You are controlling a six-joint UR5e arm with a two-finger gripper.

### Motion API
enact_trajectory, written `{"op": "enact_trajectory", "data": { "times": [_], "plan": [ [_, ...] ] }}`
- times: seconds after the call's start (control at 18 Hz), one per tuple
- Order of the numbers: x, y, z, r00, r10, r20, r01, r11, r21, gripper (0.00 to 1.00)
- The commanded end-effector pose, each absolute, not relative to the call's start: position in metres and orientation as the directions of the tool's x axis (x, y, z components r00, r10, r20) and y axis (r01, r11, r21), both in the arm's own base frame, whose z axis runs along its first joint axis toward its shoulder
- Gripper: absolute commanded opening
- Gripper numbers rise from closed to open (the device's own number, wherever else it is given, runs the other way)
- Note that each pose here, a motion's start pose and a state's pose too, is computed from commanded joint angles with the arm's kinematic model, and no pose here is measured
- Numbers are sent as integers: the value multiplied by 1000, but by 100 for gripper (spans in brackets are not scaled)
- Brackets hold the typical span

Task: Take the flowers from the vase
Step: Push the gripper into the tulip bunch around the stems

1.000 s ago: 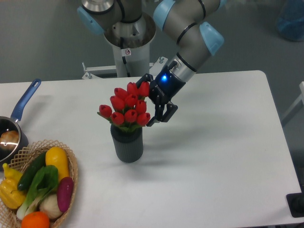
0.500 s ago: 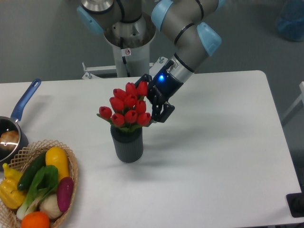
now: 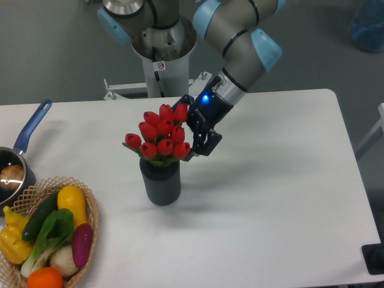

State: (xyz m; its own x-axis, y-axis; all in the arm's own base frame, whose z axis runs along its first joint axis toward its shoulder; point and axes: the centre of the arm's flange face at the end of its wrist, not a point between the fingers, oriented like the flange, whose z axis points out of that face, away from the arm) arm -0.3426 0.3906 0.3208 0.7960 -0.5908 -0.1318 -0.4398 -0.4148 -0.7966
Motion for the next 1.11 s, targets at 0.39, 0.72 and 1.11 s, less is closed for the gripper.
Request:
{"op": "enact_trajectory", "data": {
  "times": [0.39, 0.72, 1.11],
  "plan": [
    [-337, 396, 312, 795, -598, -105, -422, -420, -804, 100],
    [-339, 402, 300, 801, -594, -79, -383, -405, -830, 100],
    [-340, 405, 305, 826, -562, -42, -318, -404, -858, 100]
  ]
}}
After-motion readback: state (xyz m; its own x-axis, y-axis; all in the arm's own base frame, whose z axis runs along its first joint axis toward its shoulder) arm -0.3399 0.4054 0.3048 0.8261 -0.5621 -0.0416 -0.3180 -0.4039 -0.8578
